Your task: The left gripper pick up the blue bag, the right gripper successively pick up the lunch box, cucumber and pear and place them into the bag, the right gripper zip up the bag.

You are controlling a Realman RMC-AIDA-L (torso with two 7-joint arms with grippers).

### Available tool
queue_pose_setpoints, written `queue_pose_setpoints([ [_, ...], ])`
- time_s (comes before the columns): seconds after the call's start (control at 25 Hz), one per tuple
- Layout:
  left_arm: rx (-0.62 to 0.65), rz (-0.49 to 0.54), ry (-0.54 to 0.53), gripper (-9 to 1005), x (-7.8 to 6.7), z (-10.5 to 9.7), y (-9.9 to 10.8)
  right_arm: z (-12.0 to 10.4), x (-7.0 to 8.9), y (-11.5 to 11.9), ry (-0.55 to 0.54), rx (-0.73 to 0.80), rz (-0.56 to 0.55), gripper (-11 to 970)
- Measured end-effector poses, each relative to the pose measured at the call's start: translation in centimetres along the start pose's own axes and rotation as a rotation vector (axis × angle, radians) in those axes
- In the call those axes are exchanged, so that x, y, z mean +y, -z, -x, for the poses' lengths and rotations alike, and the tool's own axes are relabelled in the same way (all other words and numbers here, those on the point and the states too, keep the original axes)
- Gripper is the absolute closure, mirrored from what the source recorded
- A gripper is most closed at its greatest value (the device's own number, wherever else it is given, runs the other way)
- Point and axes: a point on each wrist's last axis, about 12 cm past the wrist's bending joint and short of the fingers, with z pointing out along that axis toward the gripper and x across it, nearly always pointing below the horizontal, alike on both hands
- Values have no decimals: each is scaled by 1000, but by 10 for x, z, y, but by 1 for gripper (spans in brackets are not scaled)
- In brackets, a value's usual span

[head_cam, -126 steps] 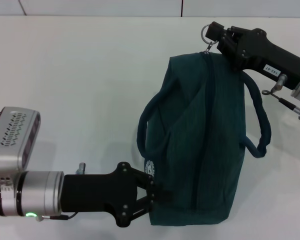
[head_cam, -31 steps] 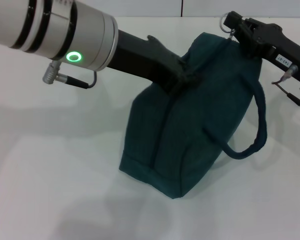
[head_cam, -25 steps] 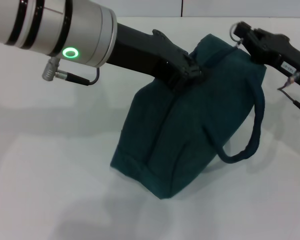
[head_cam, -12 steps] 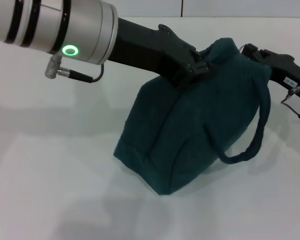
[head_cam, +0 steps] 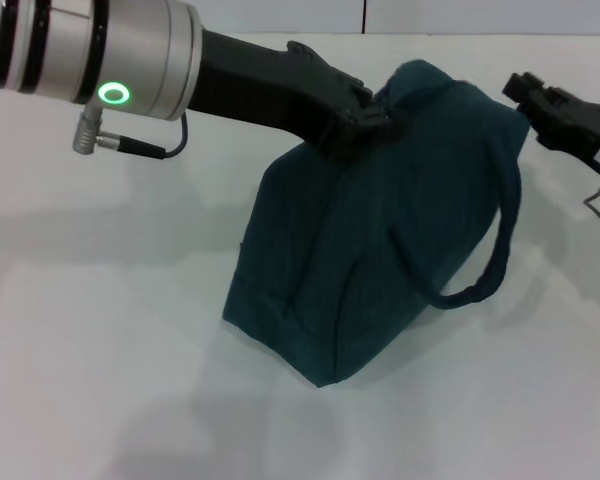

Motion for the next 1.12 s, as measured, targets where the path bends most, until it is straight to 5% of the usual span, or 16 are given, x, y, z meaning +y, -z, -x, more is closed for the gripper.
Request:
queue_pose_setpoints([
  [0.16, -24, -1, 14, 907, 3, -1, 2, -1, -1, 9, 1, -22, -1, 793],
  [0.36, -68, -20, 30, 896, 4, -5, 7, -3, -3, 18, -4, -25, -12, 534],
  [0.72, -243, 19, 17, 536, 12, -21, 43, 7, -2, 33, 2, -110, 44, 367],
  [1.0, -348, 106, -14, 239, 13, -83, 87, 32, 15, 72, 156, -180, 345, 110],
  [1.12, -338, 75, 35, 157, 12, -120, 93, 34, 26, 87, 228, -153, 501, 101],
])
